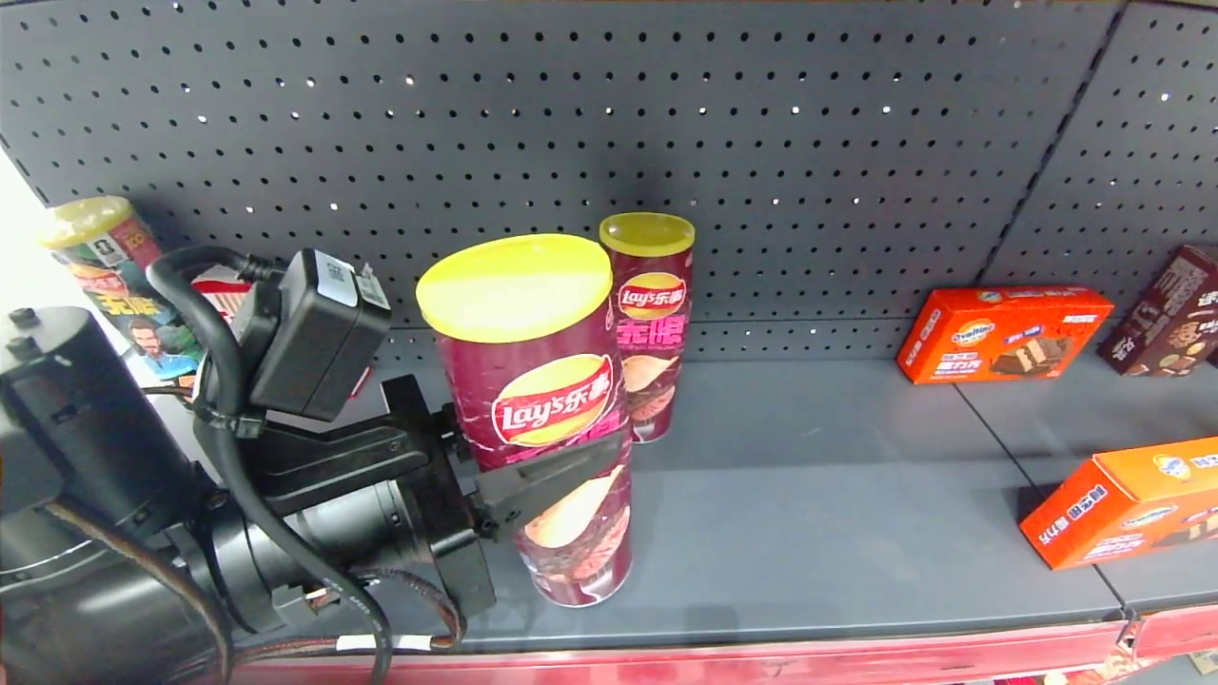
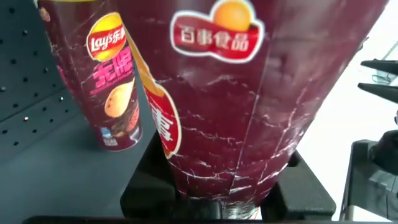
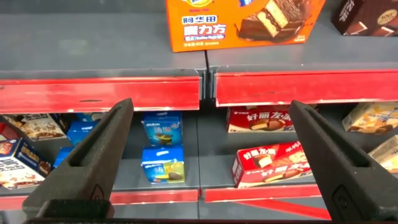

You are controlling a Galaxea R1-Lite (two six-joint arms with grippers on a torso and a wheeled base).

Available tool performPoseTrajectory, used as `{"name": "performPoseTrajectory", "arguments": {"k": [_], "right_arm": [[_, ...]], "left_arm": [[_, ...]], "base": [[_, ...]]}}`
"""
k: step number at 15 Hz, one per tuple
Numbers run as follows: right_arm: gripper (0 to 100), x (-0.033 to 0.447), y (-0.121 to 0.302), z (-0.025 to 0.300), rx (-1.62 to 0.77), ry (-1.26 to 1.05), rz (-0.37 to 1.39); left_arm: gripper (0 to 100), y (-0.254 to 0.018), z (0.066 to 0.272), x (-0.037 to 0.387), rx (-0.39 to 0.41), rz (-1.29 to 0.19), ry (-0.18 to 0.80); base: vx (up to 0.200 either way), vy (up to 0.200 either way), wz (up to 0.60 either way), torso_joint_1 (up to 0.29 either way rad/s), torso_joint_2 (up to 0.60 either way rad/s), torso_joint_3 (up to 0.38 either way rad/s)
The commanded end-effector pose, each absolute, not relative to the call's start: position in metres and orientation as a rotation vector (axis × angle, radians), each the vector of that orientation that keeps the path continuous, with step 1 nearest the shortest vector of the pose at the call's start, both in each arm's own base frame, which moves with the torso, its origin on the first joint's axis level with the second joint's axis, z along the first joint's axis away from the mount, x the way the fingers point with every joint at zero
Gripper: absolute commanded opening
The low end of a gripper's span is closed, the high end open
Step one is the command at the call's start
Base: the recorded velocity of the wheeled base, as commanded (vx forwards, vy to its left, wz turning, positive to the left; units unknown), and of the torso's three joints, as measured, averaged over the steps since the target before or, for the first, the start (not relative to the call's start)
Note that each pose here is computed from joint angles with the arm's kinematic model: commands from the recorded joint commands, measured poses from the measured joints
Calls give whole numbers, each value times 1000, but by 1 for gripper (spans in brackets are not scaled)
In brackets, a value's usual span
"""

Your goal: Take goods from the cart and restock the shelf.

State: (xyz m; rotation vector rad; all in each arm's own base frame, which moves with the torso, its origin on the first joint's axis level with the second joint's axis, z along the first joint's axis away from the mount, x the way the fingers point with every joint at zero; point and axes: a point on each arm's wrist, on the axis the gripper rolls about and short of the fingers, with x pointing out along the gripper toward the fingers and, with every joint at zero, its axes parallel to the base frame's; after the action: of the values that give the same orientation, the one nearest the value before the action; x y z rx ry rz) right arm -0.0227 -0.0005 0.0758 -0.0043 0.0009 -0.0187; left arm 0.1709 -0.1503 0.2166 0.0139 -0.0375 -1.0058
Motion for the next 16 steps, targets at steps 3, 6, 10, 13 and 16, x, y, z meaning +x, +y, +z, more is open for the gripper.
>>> {"name": "performPoseTrajectory", "arguments": {"k": [3,6,10,13,16], "right_arm": [[100,-23,-1,76,0,0,-23],[100,-23,-1,76,0,0,-26],[100,-23,0,76,-8,3,-18],[100,-20,0,148,-7,-45,20],[100,13,3,203,-35,-34,160]], "left_arm": [[0,-147,215,174,19,-983,-34],[0,-144,210,174,60,-968,-33],[0,-140,208,177,63,-945,-26],[0,-133,207,181,62,-916,-27],[0,-139,208,191,62,-926,-27]], "base": [[0,0,0,0,0,0],[0,0,400,3,0,2],[0,0,0,0,0,0],[0,0,0,0,0,0],[0,0,0,0,0,0]]}}
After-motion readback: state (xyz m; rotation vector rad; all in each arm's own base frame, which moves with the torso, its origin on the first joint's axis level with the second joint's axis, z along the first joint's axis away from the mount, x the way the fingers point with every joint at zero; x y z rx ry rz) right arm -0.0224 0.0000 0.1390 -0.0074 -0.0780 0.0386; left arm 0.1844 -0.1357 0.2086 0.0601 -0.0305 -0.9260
